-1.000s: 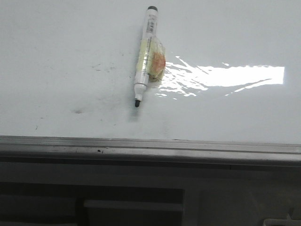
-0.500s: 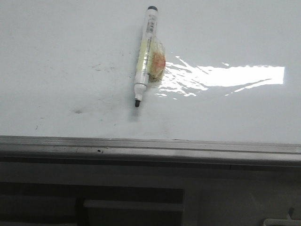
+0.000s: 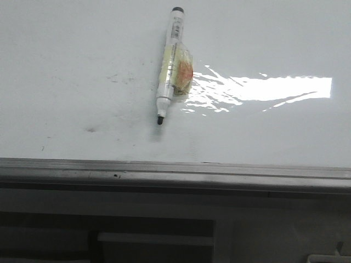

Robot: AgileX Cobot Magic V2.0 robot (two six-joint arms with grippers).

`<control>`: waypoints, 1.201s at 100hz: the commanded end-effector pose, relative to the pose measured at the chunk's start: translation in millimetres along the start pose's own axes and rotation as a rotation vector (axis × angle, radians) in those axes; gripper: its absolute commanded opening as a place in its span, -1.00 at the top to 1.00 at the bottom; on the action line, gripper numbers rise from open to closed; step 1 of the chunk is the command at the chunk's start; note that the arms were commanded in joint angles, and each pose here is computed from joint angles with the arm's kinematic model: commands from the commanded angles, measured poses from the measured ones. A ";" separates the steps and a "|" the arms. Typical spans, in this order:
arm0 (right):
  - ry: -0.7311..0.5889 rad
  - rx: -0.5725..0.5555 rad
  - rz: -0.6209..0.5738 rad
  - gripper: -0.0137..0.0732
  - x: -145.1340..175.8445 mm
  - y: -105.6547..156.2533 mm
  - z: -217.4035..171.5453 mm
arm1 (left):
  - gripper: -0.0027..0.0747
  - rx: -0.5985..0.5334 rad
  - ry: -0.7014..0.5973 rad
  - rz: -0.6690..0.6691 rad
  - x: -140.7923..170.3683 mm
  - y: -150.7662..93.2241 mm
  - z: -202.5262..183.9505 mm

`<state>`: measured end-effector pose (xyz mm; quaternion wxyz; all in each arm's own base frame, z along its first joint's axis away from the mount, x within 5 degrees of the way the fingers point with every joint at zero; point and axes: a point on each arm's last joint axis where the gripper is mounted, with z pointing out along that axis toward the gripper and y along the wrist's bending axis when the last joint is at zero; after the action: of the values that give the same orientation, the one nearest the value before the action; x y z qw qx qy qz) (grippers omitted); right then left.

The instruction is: Write number 5 on whiteboard

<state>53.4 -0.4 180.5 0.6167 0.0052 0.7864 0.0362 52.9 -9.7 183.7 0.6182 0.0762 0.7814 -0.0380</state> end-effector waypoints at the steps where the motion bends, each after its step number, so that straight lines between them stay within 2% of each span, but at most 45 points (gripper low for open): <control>1: -0.036 -0.001 -0.049 0.83 2.5 -0.2 1.4 | 0.98 -0.004 -0.072 -0.018 0.3 0.2 0.3; 10: -0.116 -0.008 -0.122 0.83 -4.7 1.0 0.9 | 0.98 -0.004 -0.072 -0.018 0.3 0.2 0.3; 21: -0.254 -0.065 -0.120 0.83 -16.7 6.9 -1.6 | 0.98 -0.011 -0.103 -0.009 -2.5 0.8 0.1; 25: -0.323 -0.098 -0.095 0.83 -22.6 9.8 -3.6 | 0.98 -0.005 -0.141 -0.054 -5.9 0.6 -0.3; 28: -0.374 -0.128 -0.041 0.83 -27.1 11.7 -5.5 | 0.98 0.006 -0.189 -0.131 -10.2 0.4 -1.0; 29: -0.399 -0.145 -0.002 0.83 -29.5 12.5 -6.5 | 0.98 0.020 -0.210 -0.212 -12.2 0.0 -1.4; 32: -0.448 -0.174 0.057 0.83 -33.9 13.7 -8.8 | 0.98 0.034 -0.239 -0.309 -14.8 0.1 -2.0; 33: -0.459 -0.182 0.074 0.83 -34.9 14.0 -9.3 | 0.98 0.043 -0.256 -0.377 -16.4 0.3 -2.4; 42: -0.583 -0.246 0.169 0.83 -45.4 16.1 -16.0 | 0.98 0.084 -0.332 -0.785 -22.6 4.1 -4.4; 46: -0.620 -0.265 0.182 0.83 -48.3 16.9 -18.3 | 0.98 0.088 -0.353 -0.906 -23.8 6.3 -5.0; 55: -0.603 -0.265 0.205 0.83 -47.9 16.5 -17.7 | 0.98 0.088 -0.382 -1.067 -25.2 10.0 -5.9; 61: -0.580 -0.272 0.250 0.83 -46.6 16.1 -16.7 | 0.98 0.106 -0.366 -1.125 -24.5 8.9 -5.5; 68: -0.578 -0.289 0.310 0.83 -50.3 16.2 -18.4 | 0.98 0.126 -0.354 -1.117 -26.6 6.8 -6.2; 73: -0.573 -0.284 0.320 0.83 -57.8 15.8 -21.7 | 0.98 0.166 -0.333 -1.056 -32.8 2.2 -8.8; 80: -0.530 -0.240 0.294 0.83 -72.6 14.5 -27.9 | 0.98 0.212 -0.306 -0.851 -49.0 -5.1 -15.8; 88: -0.439 -0.155 0.226 0.83 -90.0 11.3 -33.1 | 0.98 0.209 -0.275 -0.602 -72.1 -8.9 -22.3; 100: -0.370 -0.053 0.119 0.83 -119.4 7.4 -37.3 | 0.92 0.177 -0.188 -0.378 -108.7 -9.0 -20.1; 105: -0.362 -0.036 0.077 0.82 -131.3 7.7 -37.3 | 0.78 0.172 -0.132 -0.329 -120.5 -9.0 -13.8; 110: -0.353 -0.032 0.043 0.80 -140.1 8.8 -34.8 | 0.55 0.181 -0.074 -0.281 -130.9 -10.0 -5.8; 120: -0.329 -0.028 0.038 0.57 -152.5 10.5 -28.4 | -0.09 0.220 0.030 -0.144 -142.2 -13.5 13.1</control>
<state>55.1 -1.6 313.4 0.7209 0.0402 0.6882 0.0710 78.1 -30.8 302.2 0.5973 0.0375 0.7776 -0.1928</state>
